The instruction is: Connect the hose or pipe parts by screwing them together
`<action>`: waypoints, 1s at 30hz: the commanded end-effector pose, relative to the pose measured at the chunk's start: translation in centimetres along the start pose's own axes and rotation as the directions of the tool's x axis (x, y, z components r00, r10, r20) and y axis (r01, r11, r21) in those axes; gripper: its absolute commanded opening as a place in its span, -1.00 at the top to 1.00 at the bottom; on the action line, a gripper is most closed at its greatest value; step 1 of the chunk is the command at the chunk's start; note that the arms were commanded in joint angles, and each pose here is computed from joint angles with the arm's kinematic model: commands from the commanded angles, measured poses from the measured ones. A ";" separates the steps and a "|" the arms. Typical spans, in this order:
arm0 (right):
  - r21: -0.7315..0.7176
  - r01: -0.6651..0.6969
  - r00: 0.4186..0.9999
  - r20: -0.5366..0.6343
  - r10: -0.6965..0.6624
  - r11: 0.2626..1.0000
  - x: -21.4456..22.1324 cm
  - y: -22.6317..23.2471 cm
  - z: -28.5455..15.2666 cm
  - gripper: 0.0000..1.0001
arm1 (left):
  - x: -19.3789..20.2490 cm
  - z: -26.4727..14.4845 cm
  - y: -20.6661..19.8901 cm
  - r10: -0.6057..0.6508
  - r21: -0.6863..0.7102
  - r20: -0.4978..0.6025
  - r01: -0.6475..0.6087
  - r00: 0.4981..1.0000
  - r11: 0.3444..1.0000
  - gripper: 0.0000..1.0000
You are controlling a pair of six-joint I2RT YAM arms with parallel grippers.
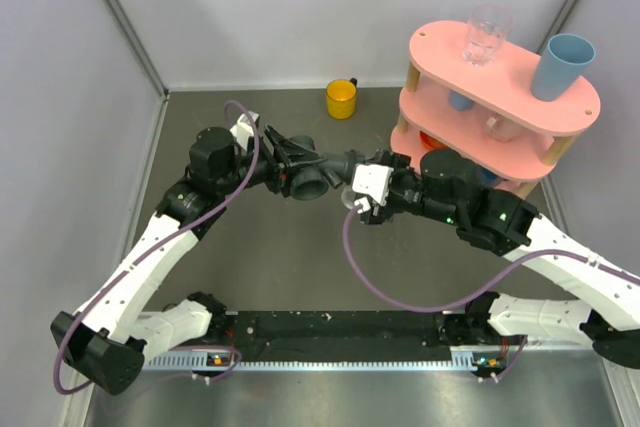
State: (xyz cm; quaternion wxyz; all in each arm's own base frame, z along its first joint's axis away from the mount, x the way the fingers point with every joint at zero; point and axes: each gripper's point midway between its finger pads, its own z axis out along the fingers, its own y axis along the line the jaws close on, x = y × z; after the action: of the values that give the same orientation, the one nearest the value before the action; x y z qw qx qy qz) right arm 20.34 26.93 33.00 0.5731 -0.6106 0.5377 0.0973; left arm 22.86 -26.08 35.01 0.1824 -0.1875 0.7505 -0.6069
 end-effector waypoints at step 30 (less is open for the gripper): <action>-0.169 -0.089 0.991 0.088 0.105 0.982 -3.0 2.6 1.0 -0.43 | 2.9 -2.0 -6.3 0.280 0.303 -0.098 -0.240 0.955 0.922 1.00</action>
State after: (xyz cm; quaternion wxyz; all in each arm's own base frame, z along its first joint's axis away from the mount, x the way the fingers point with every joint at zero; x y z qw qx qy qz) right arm 19.73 28.21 33.29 0.5641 -0.6128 0.5371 0.1334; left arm 21.97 -26.25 34.83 0.1787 -0.1518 0.7579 -0.6088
